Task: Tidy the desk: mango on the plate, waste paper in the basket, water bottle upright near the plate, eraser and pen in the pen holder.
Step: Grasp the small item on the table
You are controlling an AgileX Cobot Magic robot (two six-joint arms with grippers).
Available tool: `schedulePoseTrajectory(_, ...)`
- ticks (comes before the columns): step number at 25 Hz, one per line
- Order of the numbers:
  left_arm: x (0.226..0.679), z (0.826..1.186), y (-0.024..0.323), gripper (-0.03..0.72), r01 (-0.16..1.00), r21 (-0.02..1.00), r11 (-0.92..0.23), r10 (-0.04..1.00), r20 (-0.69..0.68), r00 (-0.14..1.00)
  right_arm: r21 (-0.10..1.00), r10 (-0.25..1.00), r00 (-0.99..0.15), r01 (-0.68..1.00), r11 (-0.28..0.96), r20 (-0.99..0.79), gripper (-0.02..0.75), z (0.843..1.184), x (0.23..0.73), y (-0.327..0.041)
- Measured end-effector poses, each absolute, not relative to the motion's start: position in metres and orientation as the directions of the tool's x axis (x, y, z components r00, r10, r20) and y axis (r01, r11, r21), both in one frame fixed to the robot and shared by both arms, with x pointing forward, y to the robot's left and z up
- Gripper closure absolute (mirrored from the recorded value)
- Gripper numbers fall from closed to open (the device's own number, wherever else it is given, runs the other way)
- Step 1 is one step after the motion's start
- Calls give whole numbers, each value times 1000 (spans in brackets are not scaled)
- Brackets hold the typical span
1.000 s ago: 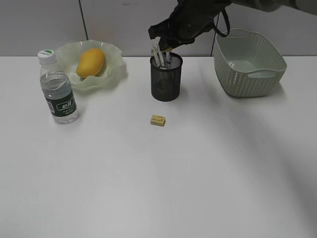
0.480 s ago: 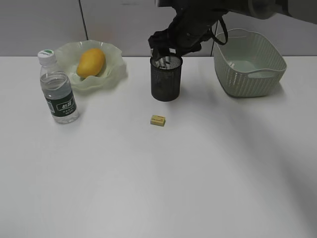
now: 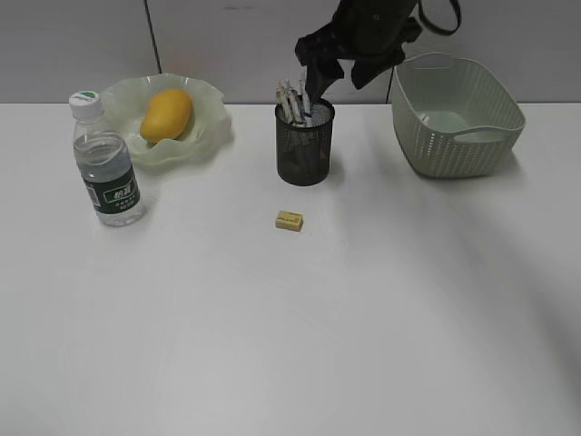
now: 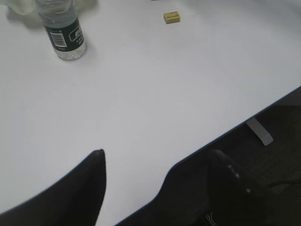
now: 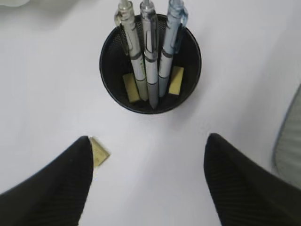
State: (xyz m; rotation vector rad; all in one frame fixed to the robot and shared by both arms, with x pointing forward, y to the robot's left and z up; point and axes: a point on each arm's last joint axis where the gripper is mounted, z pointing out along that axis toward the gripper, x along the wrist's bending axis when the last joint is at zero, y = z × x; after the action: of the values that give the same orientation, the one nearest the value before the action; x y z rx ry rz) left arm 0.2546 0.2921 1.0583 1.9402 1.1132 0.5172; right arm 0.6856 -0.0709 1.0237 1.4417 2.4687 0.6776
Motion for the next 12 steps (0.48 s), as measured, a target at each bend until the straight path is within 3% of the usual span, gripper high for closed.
schedulePoseTrajectory(7, 255, 1058, 292, 180, 513, 814, -272, 850, -46, 525, 445, 869, -493, 787, 428, 37, 160, 1076, 657, -87)
schedulePoseTrajectory(12, 255, 1058, 292, 180, 513, 814, -272, 850, -46, 525, 414, 877, -478, 808, 418, 47, 160, 1092, 630, -100)
